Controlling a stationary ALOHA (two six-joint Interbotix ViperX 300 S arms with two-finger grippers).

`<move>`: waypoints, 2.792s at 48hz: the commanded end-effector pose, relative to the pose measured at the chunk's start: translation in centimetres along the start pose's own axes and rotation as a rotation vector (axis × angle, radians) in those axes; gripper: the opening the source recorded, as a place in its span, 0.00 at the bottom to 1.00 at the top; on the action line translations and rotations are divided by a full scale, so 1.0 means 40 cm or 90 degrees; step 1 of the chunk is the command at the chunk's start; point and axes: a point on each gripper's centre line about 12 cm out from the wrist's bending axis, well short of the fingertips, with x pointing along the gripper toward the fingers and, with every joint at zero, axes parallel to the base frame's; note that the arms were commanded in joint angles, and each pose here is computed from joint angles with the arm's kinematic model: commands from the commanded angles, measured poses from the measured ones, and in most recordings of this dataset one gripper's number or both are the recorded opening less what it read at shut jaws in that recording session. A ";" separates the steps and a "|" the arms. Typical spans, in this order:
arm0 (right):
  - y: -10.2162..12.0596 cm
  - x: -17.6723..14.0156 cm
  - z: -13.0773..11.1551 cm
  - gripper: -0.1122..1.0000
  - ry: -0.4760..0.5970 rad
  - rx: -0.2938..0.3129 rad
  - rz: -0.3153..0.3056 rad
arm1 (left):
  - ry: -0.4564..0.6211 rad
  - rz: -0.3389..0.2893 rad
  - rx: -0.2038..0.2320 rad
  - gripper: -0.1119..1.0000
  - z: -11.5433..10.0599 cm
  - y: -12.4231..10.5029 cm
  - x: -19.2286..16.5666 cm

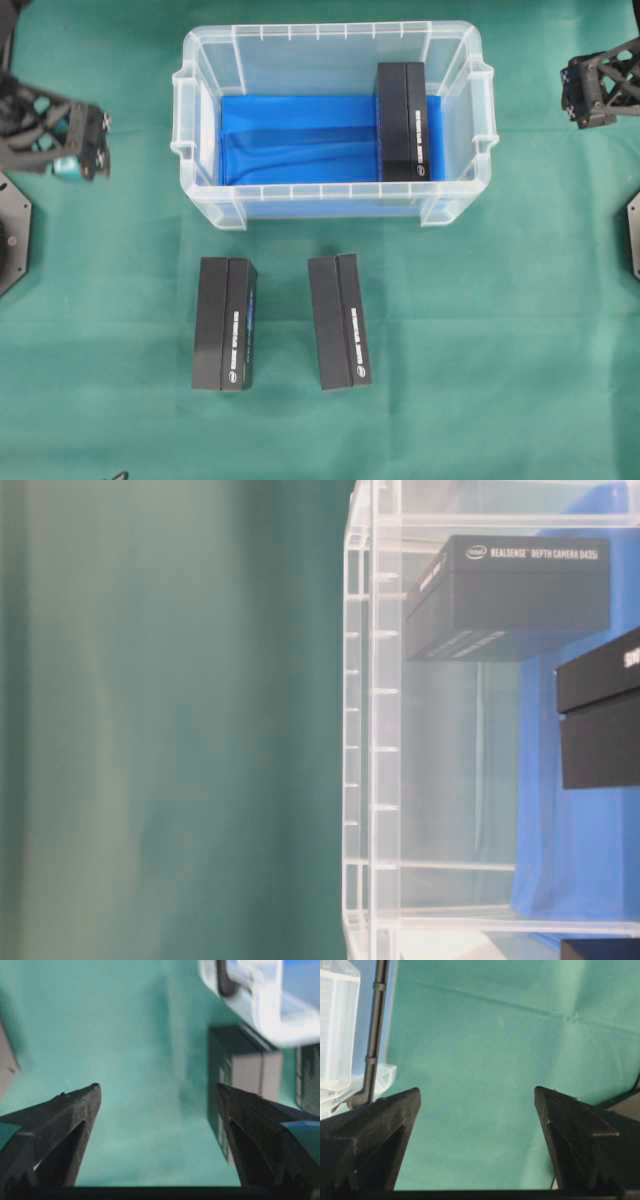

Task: Take out the box from the case.
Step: 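Open the left gripper and withdraw it to the left side, then move the open right gripper over the right black box pair, then lower the right gripper around the right box pair and close it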

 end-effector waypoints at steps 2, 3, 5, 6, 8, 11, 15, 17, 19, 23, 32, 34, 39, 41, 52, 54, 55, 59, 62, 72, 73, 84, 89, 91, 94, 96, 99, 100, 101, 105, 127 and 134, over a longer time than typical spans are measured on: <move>0.008 -0.013 0.007 0.92 -0.005 0.005 0.011 | -0.009 0.009 -0.002 0.96 0.036 0.000 -0.014; 0.008 -0.013 0.007 0.92 -0.005 0.005 0.011 | -0.010 0.013 -0.001 0.96 0.040 0.000 -0.014; 0.007 -0.013 0.007 0.92 -0.005 0.005 0.010 | -0.009 0.023 0.000 0.96 0.048 0.002 -0.012; 0.007 -0.013 0.007 0.92 -0.005 0.005 0.010 | -0.008 0.027 0.002 0.96 0.051 0.004 -0.011; 0.007 -0.013 0.007 0.92 -0.005 0.006 0.010 | -0.008 0.033 0.005 0.96 0.057 0.005 -0.009; 0.007 -0.013 0.007 0.92 -0.005 0.006 0.010 | -0.008 0.038 0.010 0.96 0.065 0.007 -0.006; 0.007 -0.013 0.007 0.92 -0.005 0.007 0.010 | -0.009 0.040 0.014 0.96 0.074 0.011 -0.006; 0.007 -0.013 0.007 0.92 -0.005 0.008 0.010 | -0.010 0.040 0.014 0.96 0.075 0.012 -0.006; 0.007 -0.013 0.007 0.92 -0.005 0.009 0.010 | -0.010 0.040 0.013 0.96 0.075 0.012 -0.006; 0.008 -0.012 0.007 0.92 -0.004 0.009 0.009 | -0.010 0.039 0.012 0.96 0.076 0.011 -0.007; 0.013 -0.007 0.008 0.92 -0.001 0.014 0.005 | -0.010 0.040 0.011 0.96 0.076 0.011 -0.006; 0.016 -0.005 0.009 0.92 -0.002 0.018 0.005 | -0.010 0.040 0.010 0.96 0.076 0.011 -0.006; 0.023 -0.003 0.010 0.92 -0.002 0.028 0.008 | -0.010 0.039 0.002 0.96 0.076 0.010 -0.006; 0.026 -0.001 0.011 0.92 -0.002 0.031 0.009 | -0.011 0.039 0.001 0.96 0.076 0.010 -0.006; 0.071 0.016 0.024 0.92 -0.008 0.051 0.033 | -0.011 0.038 -0.001 0.95 0.076 0.010 -0.006; 0.084 0.020 0.029 0.92 -0.009 0.053 0.037 | -0.011 0.037 -0.001 0.95 0.076 0.009 -0.006; 0.091 0.024 0.030 0.92 -0.008 0.052 0.039 | -0.012 0.036 -0.001 0.95 0.076 0.009 -0.006; 0.124 0.034 0.041 0.92 -0.010 0.056 0.050 | -0.012 0.034 -0.001 0.95 0.077 0.008 -0.004; 0.154 0.042 0.049 0.92 -0.011 0.055 0.059 | -0.014 0.030 0.001 0.95 0.077 0.006 -0.004; 0.273 0.070 0.081 0.92 -0.010 0.046 0.078 | -0.015 0.027 0.004 0.95 0.078 0.005 -0.004; 0.286 0.072 0.083 0.92 -0.009 0.045 0.079 | -0.015 0.027 0.004 0.95 0.078 0.005 -0.003; 0.404 0.088 0.100 0.92 -0.006 0.031 0.090 | -0.023 0.006 0.019 0.95 0.081 -0.004 -0.005; 0.431 0.098 0.091 0.92 0.010 0.028 0.075 | -0.025 0.000 0.025 0.95 0.083 -0.008 -0.004; 0.436 0.101 0.087 0.92 0.017 0.028 0.065 | -0.026 -0.002 0.026 0.95 0.083 -0.008 -0.005; 0.436 0.103 0.076 0.92 0.026 0.024 0.050 | -0.026 -0.001 0.026 0.95 0.083 -0.008 -0.004; 0.435 0.103 0.071 0.92 0.028 0.022 0.041 | -0.026 -0.002 0.027 0.95 0.083 -0.008 -0.005; 0.431 0.103 0.066 0.92 0.032 0.022 0.032 | -0.026 -0.002 0.028 0.95 0.083 -0.008 -0.006; 0.430 0.102 0.066 0.92 0.032 0.022 0.030 | -0.026 -0.002 0.028 0.95 0.083 -0.008 -0.005; 0.430 0.102 0.066 0.92 0.034 0.024 0.029 | -0.026 -0.001 0.028 0.95 0.083 -0.008 -0.004; 0.431 0.102 0.061 0.92 0.039 0.029 0.030 | -0.025 -0.002 0.028 0.95 0.082 -0.008 -0.005; 0.433 0.103 0.056 0.92 0.046 0.036 0.032 | -0.025 -0.002 0.031 0.95 0.079 -0.009 -0.005; 0.434 0.104 0.057 0.92 0.045 0.038 0.031 | -0.025 -0.002 0.031 0.95 0.079 -0.009 -0.005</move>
